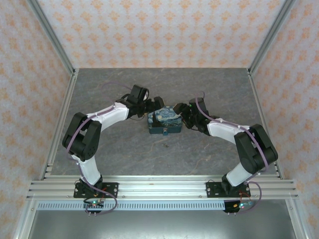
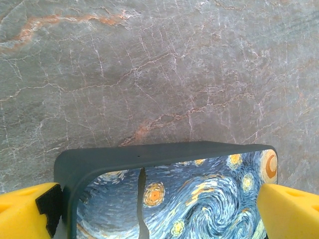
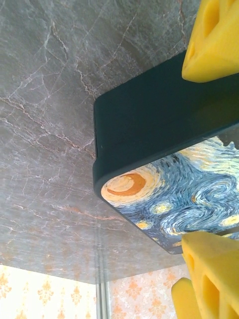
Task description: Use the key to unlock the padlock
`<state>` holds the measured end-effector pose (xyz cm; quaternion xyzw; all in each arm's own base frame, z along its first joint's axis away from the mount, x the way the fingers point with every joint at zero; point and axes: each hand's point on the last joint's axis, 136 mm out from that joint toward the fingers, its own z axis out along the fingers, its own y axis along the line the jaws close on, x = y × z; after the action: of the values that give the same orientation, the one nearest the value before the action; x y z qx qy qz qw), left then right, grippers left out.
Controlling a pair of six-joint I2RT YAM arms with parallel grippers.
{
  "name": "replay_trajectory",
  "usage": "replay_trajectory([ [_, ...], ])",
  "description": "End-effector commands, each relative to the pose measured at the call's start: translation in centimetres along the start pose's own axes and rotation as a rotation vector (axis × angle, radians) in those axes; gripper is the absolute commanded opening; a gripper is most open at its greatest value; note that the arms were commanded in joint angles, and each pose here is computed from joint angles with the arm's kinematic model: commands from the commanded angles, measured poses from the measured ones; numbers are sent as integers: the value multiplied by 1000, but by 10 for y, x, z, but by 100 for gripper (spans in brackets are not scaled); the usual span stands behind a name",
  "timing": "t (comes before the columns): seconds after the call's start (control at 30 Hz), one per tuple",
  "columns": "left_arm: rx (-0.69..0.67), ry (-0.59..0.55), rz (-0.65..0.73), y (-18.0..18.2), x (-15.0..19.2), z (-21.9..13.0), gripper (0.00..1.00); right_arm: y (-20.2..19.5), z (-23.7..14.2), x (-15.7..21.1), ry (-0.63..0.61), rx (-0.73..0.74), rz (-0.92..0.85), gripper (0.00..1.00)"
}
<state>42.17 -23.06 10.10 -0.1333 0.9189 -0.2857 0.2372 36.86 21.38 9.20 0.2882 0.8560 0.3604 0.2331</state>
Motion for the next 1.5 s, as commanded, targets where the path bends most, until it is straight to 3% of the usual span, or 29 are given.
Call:
replay_trajectory([
  [0.0,15,-32,18,-7,-15,-2,100,-2,-8,-16,-92,52,-23,92],
  [0.03,12,-40,15,-5,-19,-3,100,-4,-12,-20,-121,68,-35,100],
  [0.17,10,-60,0,-1,-30,-10,100,-14,-37,-36,-224,137,-96,99],
  [0.33,-11,-82,5,10,-39,-28,100,1,-57,-24,-160,85,-235,99],
  [0.5,-46,-108,13,22,-36,-57,100,5,-68,23,73,49,-336,75],
  [0.8,-76,-154,-19,34,-24,-88,100,-22,-68,115,275,211,-514,69],
  [1.07,-80,-167,-8,33,-27,-96,100,-30,-42,147,292,339,-601,59],
  [1.47,-65,-165,-15,36,-23,-94,100,-40,-25,148,243,462,-597,53],
])
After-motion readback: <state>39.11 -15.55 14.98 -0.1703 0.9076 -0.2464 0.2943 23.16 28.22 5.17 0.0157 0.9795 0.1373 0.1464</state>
